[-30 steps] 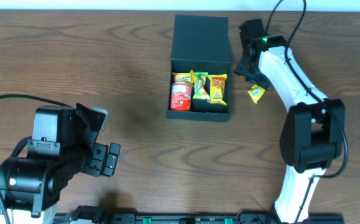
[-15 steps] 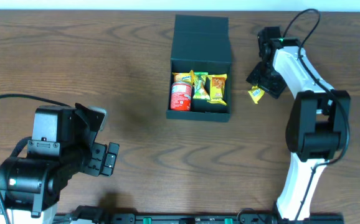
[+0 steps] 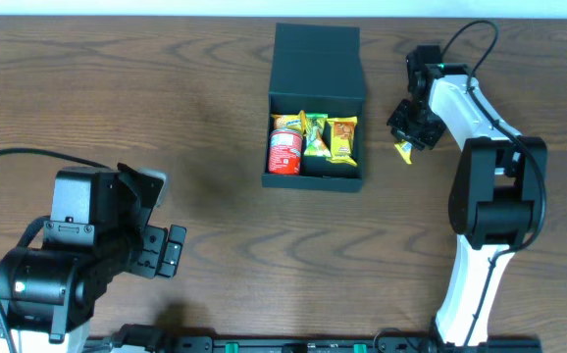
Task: Pack container
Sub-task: 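Move the right gripper to the small yellow packet and grasp it, then carry the yellow packet with the right gripper into the box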
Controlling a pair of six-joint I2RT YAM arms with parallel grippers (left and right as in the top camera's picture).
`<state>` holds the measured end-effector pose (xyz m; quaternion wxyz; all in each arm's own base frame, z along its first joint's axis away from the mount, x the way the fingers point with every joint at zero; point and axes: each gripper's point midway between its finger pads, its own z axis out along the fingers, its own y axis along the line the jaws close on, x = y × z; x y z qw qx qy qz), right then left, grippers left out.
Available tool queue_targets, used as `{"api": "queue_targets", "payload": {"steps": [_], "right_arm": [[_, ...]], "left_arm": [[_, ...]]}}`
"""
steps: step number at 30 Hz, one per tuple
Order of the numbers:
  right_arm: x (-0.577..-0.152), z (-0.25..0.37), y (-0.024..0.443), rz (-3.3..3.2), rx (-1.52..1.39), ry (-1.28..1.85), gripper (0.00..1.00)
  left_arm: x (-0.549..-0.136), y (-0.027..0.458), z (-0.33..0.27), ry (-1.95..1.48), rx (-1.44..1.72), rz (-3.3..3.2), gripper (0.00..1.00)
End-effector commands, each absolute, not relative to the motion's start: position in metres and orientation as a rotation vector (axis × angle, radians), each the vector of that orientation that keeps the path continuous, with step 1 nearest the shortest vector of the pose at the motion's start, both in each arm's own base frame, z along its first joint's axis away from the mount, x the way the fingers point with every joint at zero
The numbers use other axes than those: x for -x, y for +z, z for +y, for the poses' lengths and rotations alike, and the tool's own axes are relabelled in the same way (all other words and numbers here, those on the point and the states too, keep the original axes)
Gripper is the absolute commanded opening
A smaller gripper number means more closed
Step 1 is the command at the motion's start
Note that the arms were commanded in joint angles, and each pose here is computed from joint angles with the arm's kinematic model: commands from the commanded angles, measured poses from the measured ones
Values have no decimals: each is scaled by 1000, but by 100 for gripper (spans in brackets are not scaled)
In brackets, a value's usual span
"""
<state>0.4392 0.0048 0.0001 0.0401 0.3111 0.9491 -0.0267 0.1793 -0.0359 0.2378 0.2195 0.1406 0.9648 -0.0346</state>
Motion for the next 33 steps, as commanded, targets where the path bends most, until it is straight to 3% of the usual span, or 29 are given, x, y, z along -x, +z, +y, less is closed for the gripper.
{"api": "queue_targets", "payload": {"steps": [1,4,17,26,33], "right_arm": [[-439,3,-1,2925,-923,-84,18],[-439,4,-1,2940,-883,-81,13],[-431,12,11,3084,-494,-27,11],[-428,30,90,3033,-275,33,10],[-410,114,147,2906,345,307,14]], "left_arm": [[-178,236,-34,-85,-379,2676,95],[-178,236,-33,-82,-378,2676,95],[-178,237,-33,-80,-383,2675,95],[-180,237,-34,-86,-383,2669,95],[-180,237,-34,-87,-381,2667,95]]}}
